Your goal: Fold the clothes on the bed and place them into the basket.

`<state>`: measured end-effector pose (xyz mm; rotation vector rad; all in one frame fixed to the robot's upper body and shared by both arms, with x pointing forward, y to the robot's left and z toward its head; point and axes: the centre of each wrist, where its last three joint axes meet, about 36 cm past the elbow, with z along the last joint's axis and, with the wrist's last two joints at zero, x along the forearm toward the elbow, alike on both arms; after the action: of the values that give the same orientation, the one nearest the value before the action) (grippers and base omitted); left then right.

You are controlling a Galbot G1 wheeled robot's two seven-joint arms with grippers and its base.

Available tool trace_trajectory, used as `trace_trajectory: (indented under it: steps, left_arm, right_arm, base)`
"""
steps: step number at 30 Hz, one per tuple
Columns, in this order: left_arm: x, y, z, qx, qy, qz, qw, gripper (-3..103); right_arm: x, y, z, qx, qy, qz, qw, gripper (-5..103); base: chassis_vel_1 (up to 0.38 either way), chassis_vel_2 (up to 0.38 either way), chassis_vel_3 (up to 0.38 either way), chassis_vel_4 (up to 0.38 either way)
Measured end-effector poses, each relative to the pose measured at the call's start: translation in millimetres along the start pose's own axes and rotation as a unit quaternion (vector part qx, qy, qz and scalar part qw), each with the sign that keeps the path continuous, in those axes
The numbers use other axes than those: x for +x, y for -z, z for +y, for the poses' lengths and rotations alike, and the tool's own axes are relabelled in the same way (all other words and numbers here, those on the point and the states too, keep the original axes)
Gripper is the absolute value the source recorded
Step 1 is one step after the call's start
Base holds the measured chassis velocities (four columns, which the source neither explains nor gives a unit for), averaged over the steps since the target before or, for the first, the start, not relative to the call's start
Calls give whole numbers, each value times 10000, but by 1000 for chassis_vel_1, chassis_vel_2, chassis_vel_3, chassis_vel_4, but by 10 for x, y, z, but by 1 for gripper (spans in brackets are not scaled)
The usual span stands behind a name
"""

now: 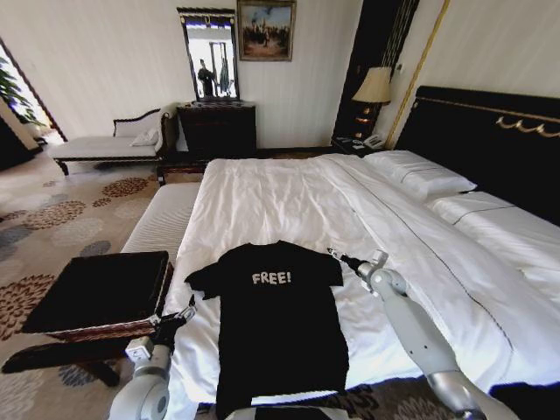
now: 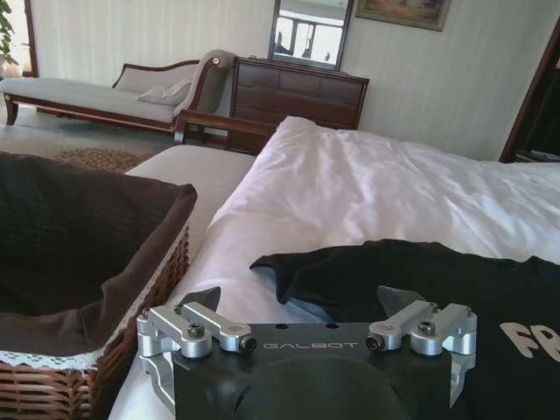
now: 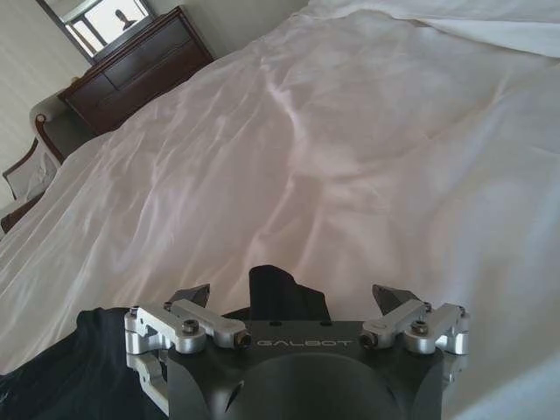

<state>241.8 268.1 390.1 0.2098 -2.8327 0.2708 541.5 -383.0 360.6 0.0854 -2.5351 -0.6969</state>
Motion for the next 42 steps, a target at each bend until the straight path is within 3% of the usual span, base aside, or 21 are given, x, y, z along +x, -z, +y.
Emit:
trace_trajectory:
  steps: [2,6,8,11,16,22,24,28,30,37,39,42]
  left_arm:
    - [16,-13,-18,15,-9,14,10000,100]
    - [46,-42,-68,63,-21,32,10000,100]
    - [48,-42,-73,68,-24,31,10000,100]
    - [64,-41,-100,83,-45,32,9999,100]
    - [80,-41,-121,96,-54,31,9999,100]
    - [89,-28,-130,113,-47,21,9999,100]
    - [89,-28,-130,114,-46,22,9999,100]
    - [86,-27,-129,112,-42,30,9999,100]
    - [84,-26,-129,111,-42,30,9999,100]
    - [34,5,-142,73,-114,-5,9999,100]
    - [29,10,-145,74,-120,-9,9999,100]
    - [18,22,-152,73,-131,-21,9999,100]
  right_arm:
    - [-2,-15,-25,-67,-25,-24,10000,100]
    - [73,-109,-170,-618,-62,-147,9980,100]
    - [85,-127,-189,-728,-60,-160,9972,100]
    - [157,-206,-276,-1251,21,-135,9920,100]
    - [192,-295,-301,-1562,131,-61,9876,100]
    - [196,-388,-288,-1712,222,22,9850,75]
    - [190,-391,-286,-1716,228,28,9849,75]
    - [168,-384,-277,-1686,245,64,9854,53]
    - [166,-383,-274,-1674,245,70,9856,53]
    - [166,-393,-271,-1644,242,98,9861,21]
    - [165,-394,-270,-1642,244,99,9861,21]
    - [163,-396,-266,-1642,249,100,9861,5]
  base:
    - [0,0,0,0]
    - [0,0,0,0]
    - [0,0,0,0]
    - [0,0,0,0]
    - [0,0,0,0]
    - [0,0,0,0]
    - [0,0,0,0]
    - [0,0,0,0]
    - [0,0,0,0]
    - [0,0,0,0]
    - [0,0,0,0]
    - [0,0,0,0]
